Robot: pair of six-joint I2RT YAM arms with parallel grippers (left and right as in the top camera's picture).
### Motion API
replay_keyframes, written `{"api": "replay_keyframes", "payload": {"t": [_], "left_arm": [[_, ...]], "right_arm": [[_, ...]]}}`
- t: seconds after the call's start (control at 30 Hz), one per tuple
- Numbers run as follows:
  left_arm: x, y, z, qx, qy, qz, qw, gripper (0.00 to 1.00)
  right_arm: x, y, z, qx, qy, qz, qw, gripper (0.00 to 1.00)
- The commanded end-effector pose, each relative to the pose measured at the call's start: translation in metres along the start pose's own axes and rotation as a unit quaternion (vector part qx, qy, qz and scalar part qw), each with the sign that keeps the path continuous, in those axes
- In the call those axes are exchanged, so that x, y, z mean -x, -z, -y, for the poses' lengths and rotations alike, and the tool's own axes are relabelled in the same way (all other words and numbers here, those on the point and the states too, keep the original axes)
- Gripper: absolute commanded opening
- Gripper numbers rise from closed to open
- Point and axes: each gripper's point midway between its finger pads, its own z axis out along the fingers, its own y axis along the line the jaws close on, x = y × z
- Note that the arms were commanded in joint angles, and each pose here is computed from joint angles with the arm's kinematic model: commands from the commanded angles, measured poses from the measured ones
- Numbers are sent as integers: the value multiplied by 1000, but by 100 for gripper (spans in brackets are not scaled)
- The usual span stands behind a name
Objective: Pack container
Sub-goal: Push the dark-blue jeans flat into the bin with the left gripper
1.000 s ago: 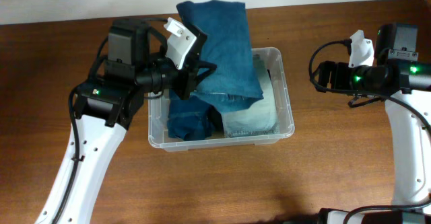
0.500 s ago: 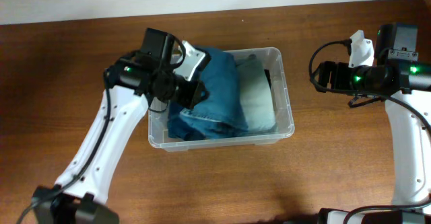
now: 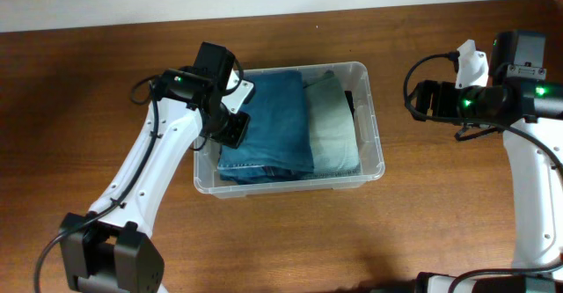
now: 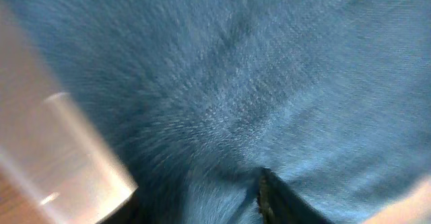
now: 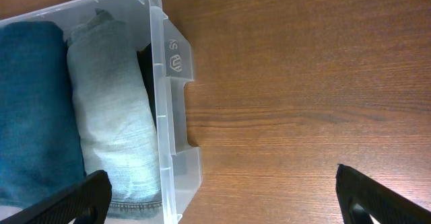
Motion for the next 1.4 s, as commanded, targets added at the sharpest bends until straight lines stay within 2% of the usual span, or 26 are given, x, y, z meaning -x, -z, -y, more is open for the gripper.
{"api": "replay_keyframes", "payload": {"t": [0.0, 0.13, 0.3, 0.33, 0.37, 0.43, 0.5, 0.67, 0.7, 0.83, 1.0, 1.07, 1.17, 1.3, 1.37], "left_arm": [[3, 5, -24, 69, -6, -1, 998, 50], [19, 22, -23, 71, -7, 28, 997, 54], [69, 84, -14, 62, -15, 140, 988, 52], [80, 95, -7, 47, -20, 166, 985, 41], [89, 102, -2, 33, -25, 187, 981, 19], [108, 110, 10, 2, -37, 229, 973, 10], [117, 103, 14, -12, -42, 238, 970, 4], [120, 36, 32, -60, -41, 169, 983, 3], [111, -3, 43, -80, -43, 117, 989, 3], [75, -82, 56, -95, -37, -9, 995, 1], [38, -138, 52, -95, -22, -110, 989, 1], [34, -139, 49, -95, -17, -120, 988, 0], [45, -114, 41, -91, -12, -90, 992, 1], [73, -44, 11, -36, -7, 0, 999, 1], [84, -2, -10, 3, 1, 54, 999, 9]], "right_arm": [[2, 1, 2, -5, 2, 4, 1000, 98], [2, 1, 2, -5, 2, 3, 1000, 99], [2, 1, 2, -5, 2, 4, 1000, 99], [2, 1, 2, -5, 2, 4, 1000, 99], [2, 1, 2, -5, 2, 4, 1000, 99], [2, 1, 2, -5, 2, 4, 1000, 99], [2, 1, 2, -5, 2, 4, 1000, 99], [2, 1, 2, -5, 2, 4, 1000, 99], [2, 1, 2, -5, 2, 3, 1000, 99], [1, 1, 2, -5, 2, 2, 1000, 99], [1, 1, 2, -5, 2, 2, 1000, 99], [1, 1, 2, -5, 2, 1, 1000, 99], [1, 1, 2, -5, 1, 1, 1000, 99], [2, 1, 2, -4, 2, 2, 1000, 98], [2, 1, 0, -4, 4, 2, 1000, 99]]}}
